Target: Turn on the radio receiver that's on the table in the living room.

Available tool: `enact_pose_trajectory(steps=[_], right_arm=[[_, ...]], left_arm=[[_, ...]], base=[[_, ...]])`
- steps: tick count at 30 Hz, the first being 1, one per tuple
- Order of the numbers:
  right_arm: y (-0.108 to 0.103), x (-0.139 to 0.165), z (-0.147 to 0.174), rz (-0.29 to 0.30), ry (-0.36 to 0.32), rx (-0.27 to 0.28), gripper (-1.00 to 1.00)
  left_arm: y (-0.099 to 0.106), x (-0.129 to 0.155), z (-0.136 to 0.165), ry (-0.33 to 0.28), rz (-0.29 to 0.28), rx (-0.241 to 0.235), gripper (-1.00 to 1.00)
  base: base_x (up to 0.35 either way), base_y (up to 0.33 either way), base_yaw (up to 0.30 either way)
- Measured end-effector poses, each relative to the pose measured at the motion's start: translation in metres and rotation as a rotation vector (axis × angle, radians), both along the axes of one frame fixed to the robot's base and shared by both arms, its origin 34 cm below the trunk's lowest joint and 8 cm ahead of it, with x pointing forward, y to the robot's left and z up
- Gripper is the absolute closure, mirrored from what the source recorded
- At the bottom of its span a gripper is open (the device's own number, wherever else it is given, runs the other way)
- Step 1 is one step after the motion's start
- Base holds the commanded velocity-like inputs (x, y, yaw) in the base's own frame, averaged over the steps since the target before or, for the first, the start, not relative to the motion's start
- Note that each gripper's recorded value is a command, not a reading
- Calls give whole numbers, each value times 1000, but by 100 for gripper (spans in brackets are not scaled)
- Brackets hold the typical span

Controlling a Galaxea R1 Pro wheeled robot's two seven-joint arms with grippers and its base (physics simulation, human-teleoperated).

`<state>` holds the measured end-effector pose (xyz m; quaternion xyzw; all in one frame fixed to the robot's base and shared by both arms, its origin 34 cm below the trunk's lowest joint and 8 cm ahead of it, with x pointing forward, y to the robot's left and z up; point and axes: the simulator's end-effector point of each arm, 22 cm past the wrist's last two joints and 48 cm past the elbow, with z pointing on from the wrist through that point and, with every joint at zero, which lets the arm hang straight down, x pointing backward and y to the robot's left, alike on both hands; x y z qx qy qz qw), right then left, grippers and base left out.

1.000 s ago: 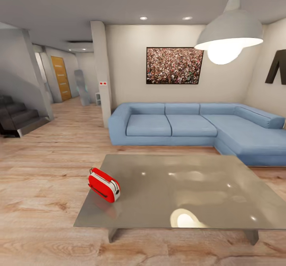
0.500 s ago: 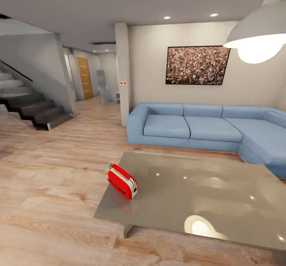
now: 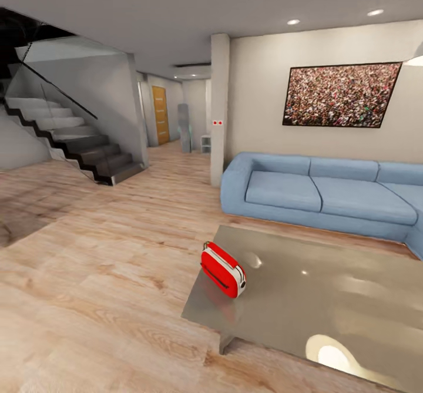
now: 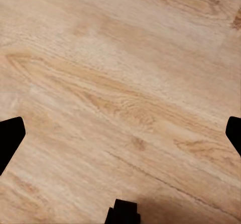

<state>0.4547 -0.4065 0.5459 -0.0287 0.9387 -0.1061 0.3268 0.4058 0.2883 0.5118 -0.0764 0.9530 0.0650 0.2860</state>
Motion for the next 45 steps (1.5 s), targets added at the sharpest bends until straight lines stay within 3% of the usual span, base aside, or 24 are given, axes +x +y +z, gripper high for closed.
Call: enact_pose_trajectory(steps=[37, 45], right_arm=[[0, 0, 0, 0, 0, 0, -100], [0, 0, 0, 2, 1, -1, -100]], left_arm=[[5, 0, 0, 0, 1, 6, -100], [5, 0, 0, 0, 0, 6, -100]], base=[[271, 211, 280], [272, 225, 84]])
